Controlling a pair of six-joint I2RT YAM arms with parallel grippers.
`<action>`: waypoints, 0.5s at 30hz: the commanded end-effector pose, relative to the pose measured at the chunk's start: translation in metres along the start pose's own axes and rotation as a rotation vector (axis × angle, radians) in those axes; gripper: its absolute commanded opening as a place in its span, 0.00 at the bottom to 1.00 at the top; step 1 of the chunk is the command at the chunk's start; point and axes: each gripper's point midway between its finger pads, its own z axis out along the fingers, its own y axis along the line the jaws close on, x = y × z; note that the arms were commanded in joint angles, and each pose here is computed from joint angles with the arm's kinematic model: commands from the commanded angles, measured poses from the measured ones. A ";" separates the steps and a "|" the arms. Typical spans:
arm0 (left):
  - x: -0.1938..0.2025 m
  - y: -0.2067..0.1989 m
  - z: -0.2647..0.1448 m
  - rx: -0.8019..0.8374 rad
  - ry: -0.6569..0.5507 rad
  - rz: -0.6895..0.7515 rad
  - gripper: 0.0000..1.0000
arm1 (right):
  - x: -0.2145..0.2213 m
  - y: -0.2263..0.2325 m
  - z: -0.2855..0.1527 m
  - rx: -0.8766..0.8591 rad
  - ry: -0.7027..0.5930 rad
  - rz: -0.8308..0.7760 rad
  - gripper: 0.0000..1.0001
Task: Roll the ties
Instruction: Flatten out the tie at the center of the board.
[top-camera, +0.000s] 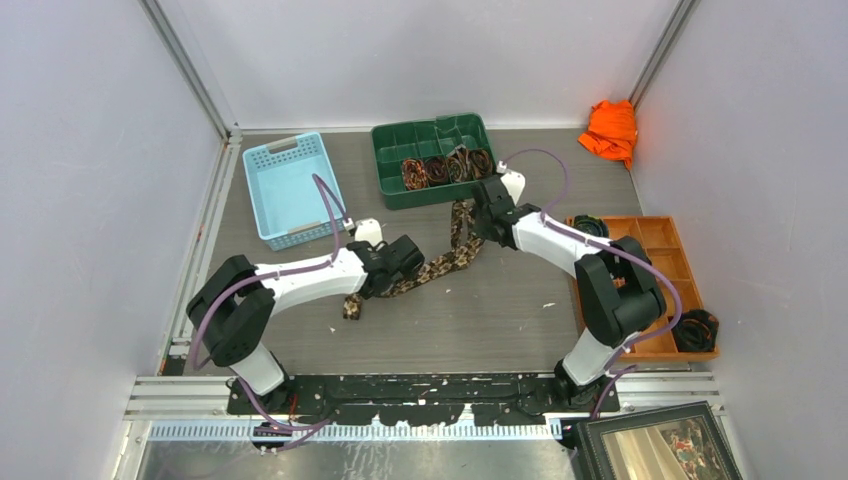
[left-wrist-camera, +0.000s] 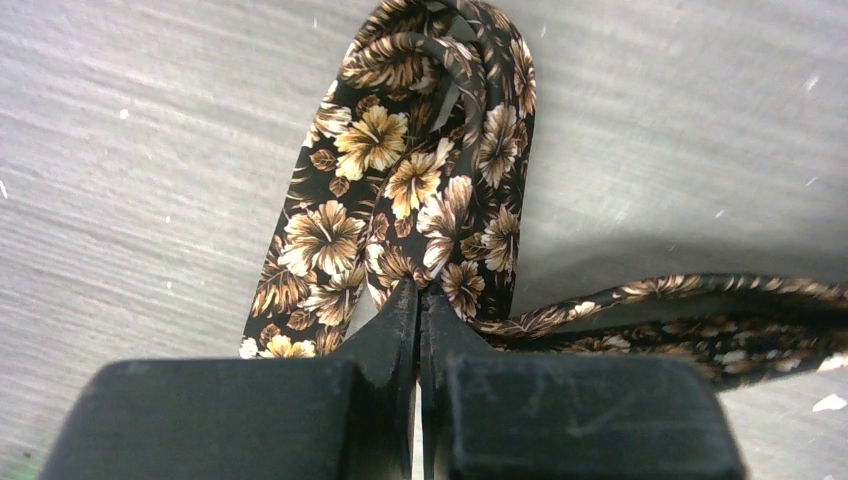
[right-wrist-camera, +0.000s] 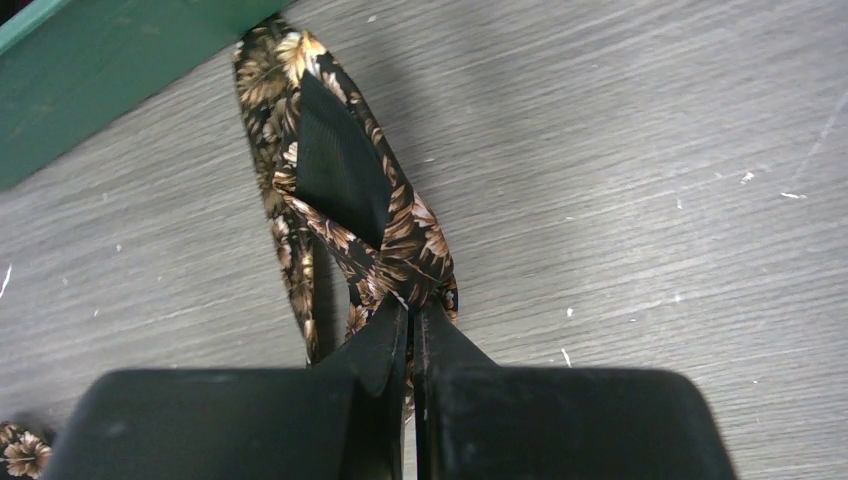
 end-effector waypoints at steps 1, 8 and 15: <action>-0.044 -0.013 -0.002 0.005 -0.166 -0.040 0.00 | -0.030 -0.005 -0.004 -0.015 -0.163 0.164 0.01; -0.043 -0.015 0.006 0.042 -0.204 -0.056 0.00 | -0.001 -0.061 0.015 0.077 -0.158 0.359 0.01; -0.011 -0.009 -0.005 0.092 -0.166 -0.060 0.00 | 0.009 -0.065 0.015 0.013 -0.165 0.520 0.01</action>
